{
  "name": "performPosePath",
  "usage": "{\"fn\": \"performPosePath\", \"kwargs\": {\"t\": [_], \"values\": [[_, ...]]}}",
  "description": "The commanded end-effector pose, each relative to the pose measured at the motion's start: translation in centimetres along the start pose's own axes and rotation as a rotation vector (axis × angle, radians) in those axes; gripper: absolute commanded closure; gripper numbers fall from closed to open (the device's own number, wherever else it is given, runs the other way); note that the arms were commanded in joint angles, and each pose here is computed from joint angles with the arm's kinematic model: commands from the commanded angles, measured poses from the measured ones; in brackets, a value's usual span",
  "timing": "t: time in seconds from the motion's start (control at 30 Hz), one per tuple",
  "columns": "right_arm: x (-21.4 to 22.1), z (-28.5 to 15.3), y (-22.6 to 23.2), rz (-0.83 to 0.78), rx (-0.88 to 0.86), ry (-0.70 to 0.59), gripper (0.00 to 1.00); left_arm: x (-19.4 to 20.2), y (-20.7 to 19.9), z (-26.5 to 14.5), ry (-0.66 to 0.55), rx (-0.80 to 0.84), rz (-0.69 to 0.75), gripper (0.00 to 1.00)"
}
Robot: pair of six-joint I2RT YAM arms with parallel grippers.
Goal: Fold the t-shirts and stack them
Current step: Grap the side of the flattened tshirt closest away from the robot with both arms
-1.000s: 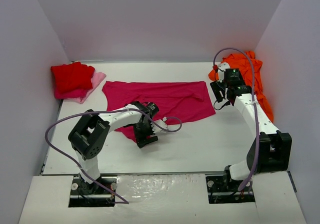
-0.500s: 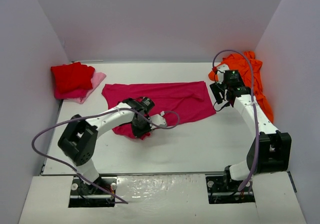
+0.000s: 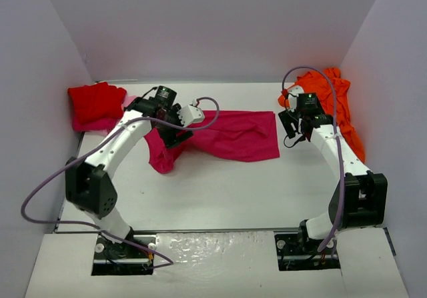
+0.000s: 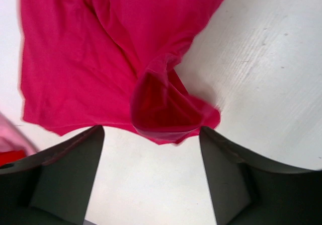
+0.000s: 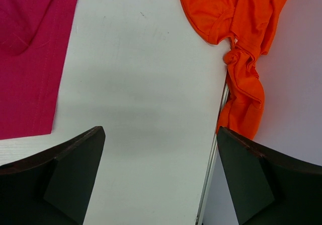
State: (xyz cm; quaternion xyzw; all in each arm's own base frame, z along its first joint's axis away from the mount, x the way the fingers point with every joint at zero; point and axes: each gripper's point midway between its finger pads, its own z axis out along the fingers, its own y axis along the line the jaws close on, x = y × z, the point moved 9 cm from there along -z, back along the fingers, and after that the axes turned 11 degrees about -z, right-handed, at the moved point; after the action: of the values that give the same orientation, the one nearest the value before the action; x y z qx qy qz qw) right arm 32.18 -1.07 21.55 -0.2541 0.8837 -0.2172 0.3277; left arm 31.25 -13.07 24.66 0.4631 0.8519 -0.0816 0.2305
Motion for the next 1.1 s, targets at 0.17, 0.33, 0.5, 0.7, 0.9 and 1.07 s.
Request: {"fn": "performPosePath", "kwargs": {"t": [0.17, 0.33, 0.5, 0.7, 0.9, 1.07], "values": [[-1.1, -0.3, -0.3, -0.006, 0.048, -0.04, 0.07, -0.8, 5.3, 7.9, 0.027, -0.112, -0.146, 0.16], [-1.2, -0.1, -0.1, -0.006, 0.044, -0.045, 0.07, -0.5, 4.6, 6.0, -0.018, -0.134, -0.138, 0.15], [-1.6, 0.5, 0.4, 0.0, 0.021, -0.051, 0.07, 0.9, 3.4, 4.4, -0.03, -0.142, -0.114, 0.14], [-1.9, 0.5, 1.6, -0.029, 0.015, -0.045, 0.06, 1.0, 3.0, 4.4, -0.025, -0.137, -0.121, 0.14], [-1.7, 0.6, 1.9, -0.037, 0.008, -0.04, 0.07, 0.5, 1.5, 5.3, -0.016, -0.094, -0.083, 0.14], [-1.7, 0.8, 2.0, -0.035, 0.004, -0.038, 0.07, 0.3, -0.4, 7.5, 0.037, -0.108, -0.016, 0.15]]}}
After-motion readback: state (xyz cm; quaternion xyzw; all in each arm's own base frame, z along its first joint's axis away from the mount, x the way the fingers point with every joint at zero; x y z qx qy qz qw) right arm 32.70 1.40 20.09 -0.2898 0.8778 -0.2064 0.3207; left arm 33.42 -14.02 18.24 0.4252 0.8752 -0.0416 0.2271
